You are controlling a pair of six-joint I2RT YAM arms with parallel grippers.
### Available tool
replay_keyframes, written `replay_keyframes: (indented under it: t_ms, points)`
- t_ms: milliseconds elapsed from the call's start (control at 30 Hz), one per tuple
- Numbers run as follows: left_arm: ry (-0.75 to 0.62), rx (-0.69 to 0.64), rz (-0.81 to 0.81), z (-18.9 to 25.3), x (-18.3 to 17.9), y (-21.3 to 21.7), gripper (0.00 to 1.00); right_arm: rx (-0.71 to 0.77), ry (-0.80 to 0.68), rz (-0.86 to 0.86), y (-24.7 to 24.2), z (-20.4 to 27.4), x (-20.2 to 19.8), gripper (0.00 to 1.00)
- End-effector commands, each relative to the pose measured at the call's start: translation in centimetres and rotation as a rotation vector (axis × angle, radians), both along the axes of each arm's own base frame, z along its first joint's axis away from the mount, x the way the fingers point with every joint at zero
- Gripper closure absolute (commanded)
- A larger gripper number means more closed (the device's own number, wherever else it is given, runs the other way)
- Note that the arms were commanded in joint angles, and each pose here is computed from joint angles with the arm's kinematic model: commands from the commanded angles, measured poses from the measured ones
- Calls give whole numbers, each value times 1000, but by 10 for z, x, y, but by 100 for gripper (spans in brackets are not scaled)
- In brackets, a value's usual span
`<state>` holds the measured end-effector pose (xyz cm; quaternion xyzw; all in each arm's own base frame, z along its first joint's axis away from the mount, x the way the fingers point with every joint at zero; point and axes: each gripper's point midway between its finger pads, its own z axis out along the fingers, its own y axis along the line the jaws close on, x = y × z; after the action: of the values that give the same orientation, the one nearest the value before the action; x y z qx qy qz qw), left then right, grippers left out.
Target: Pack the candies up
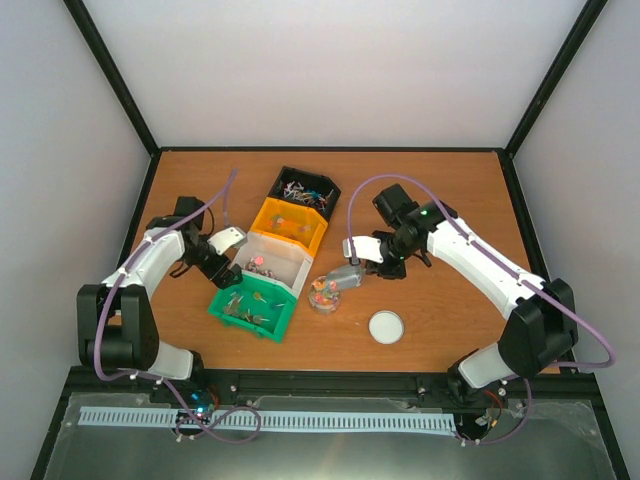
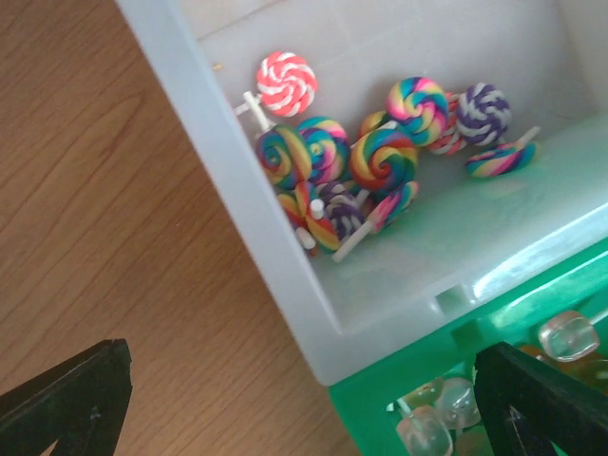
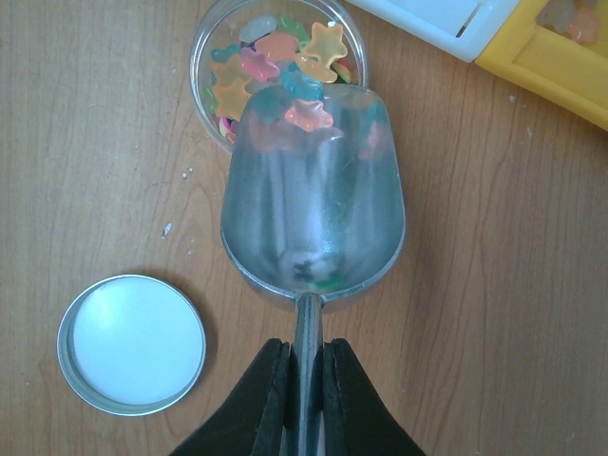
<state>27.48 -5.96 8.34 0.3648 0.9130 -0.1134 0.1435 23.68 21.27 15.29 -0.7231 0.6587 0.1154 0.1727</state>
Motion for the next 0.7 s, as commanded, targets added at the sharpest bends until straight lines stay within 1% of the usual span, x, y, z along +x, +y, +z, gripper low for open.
replay_keyframes:
  t_ms: [0,333,667]
  points:
    - [-102,85,8,9,22,13,0,-31,-12,-6,-3,5,1,97]
    - [-138,260,96,3,55,44,0,-19,-27,4,-5,12,-3,97]
    - [-185,336,181,13,93,61,0,34,-46,2,-2,29,-8,97]
